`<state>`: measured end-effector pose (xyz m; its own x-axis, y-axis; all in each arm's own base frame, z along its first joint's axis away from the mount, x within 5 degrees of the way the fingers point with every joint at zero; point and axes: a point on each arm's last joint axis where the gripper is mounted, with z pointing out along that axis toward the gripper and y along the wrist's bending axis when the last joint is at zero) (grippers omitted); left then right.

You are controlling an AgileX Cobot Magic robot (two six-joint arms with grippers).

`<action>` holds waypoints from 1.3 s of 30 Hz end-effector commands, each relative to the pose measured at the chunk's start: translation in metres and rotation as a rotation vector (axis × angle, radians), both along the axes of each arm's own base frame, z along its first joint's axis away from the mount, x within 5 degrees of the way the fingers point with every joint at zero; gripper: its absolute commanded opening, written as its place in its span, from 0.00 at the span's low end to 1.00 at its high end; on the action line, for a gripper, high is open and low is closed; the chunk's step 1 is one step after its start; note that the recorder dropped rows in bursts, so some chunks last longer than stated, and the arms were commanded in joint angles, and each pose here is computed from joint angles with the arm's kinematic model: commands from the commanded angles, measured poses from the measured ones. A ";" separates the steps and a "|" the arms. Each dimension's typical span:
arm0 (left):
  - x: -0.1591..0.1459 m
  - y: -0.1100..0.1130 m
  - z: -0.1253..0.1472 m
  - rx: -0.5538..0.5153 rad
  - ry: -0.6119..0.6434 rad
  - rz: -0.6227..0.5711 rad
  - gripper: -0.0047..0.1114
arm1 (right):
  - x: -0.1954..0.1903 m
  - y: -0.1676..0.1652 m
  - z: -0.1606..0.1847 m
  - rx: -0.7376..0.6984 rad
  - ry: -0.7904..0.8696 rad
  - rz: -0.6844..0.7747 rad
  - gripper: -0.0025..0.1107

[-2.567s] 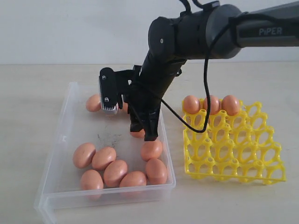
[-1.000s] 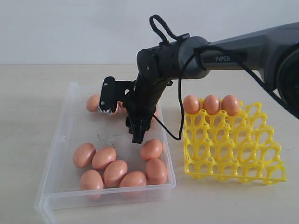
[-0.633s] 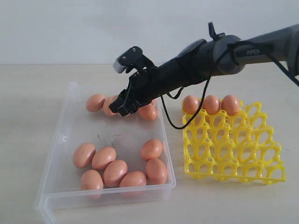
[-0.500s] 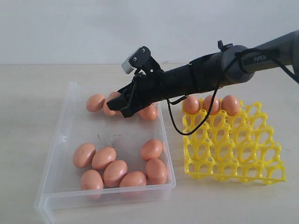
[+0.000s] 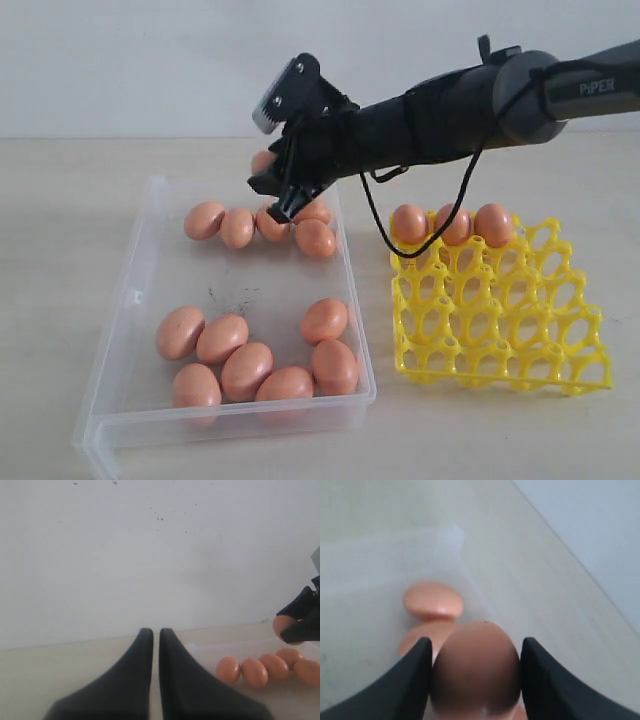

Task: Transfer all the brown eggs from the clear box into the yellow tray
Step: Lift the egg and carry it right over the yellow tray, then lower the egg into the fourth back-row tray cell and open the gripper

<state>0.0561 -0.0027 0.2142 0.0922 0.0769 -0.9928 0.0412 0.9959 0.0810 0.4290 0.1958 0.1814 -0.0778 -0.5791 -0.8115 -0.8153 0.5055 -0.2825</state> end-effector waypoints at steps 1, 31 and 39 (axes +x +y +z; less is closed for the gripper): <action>0.000 0.000 -0.001 0.000 0.002 -0.008 0.07 | -0.018 0.013 -0.020 -0.360 -0.149 0.009 0.02; 0.000 0.000 -0.001 0.000 0.002 -0.008 0.07 | -0.073 -0.096 0.002 0.746 -0.148 -0.164 0.02; 0.000 0.000 -0.001 0.000 0.002 -0.008 0.07 | -0.087 -0.183 -0.006 0.748 -0.145 -0.428 0.02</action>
